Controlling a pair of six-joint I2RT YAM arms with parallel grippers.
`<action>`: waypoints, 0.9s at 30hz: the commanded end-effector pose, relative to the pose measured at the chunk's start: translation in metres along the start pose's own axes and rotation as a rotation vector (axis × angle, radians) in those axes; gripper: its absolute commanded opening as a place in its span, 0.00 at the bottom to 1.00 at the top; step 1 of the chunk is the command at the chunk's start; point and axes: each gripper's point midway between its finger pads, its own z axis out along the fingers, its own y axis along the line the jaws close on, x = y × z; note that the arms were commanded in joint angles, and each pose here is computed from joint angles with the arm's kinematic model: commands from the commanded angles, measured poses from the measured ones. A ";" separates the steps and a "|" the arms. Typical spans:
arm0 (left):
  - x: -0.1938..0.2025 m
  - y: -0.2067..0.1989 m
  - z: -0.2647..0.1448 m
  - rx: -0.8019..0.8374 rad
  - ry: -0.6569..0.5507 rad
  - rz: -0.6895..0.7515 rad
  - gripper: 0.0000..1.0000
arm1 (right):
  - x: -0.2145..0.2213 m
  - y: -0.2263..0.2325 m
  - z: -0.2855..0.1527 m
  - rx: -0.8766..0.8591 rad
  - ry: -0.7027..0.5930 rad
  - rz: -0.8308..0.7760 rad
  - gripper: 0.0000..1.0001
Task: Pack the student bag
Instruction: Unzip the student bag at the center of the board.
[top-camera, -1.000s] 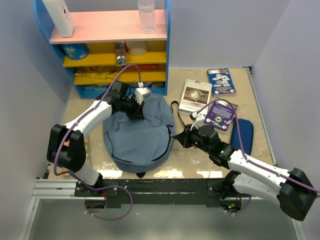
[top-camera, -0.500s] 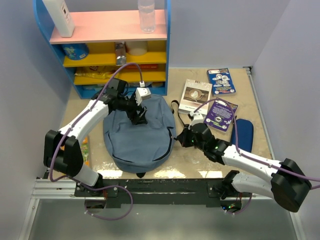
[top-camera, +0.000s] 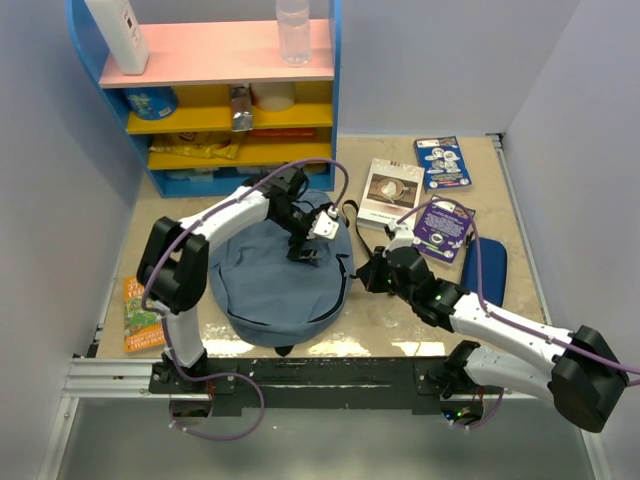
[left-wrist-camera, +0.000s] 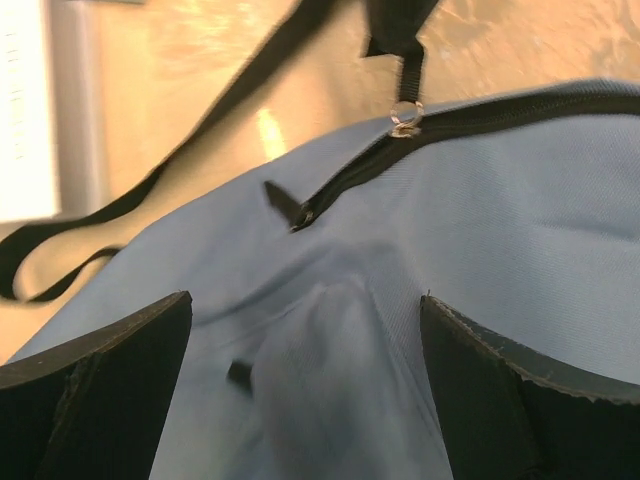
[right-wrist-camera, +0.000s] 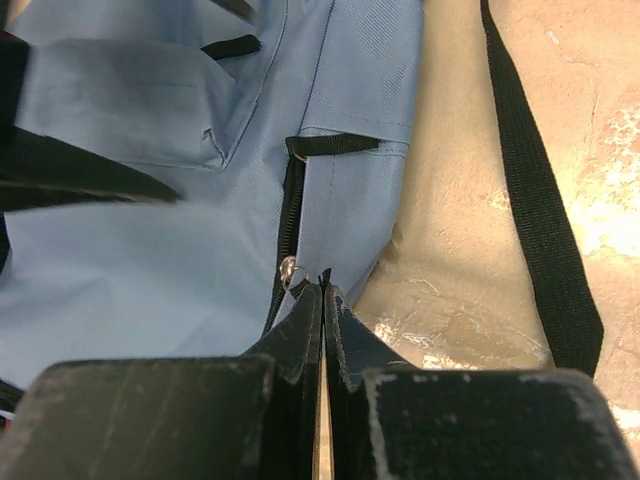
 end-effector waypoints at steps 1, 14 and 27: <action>-0.017 0.016 0.011 0.057 -0.028 0.191 1.00 | -0.019 0.008 -0.004 -0.008 -0.054 0.047 0.00; -0.005 0.003 0.065 0.275 -0.006 0.164 0.99 | -0.005 0.013 -0.009 -0.080 -0.033 0.081 0.00; 0.021 -0.009 0.105 0.318 0.006 0.022 0.61 | 0.004 0.007 -0.006 -0.069 -0.020 0.096 0.00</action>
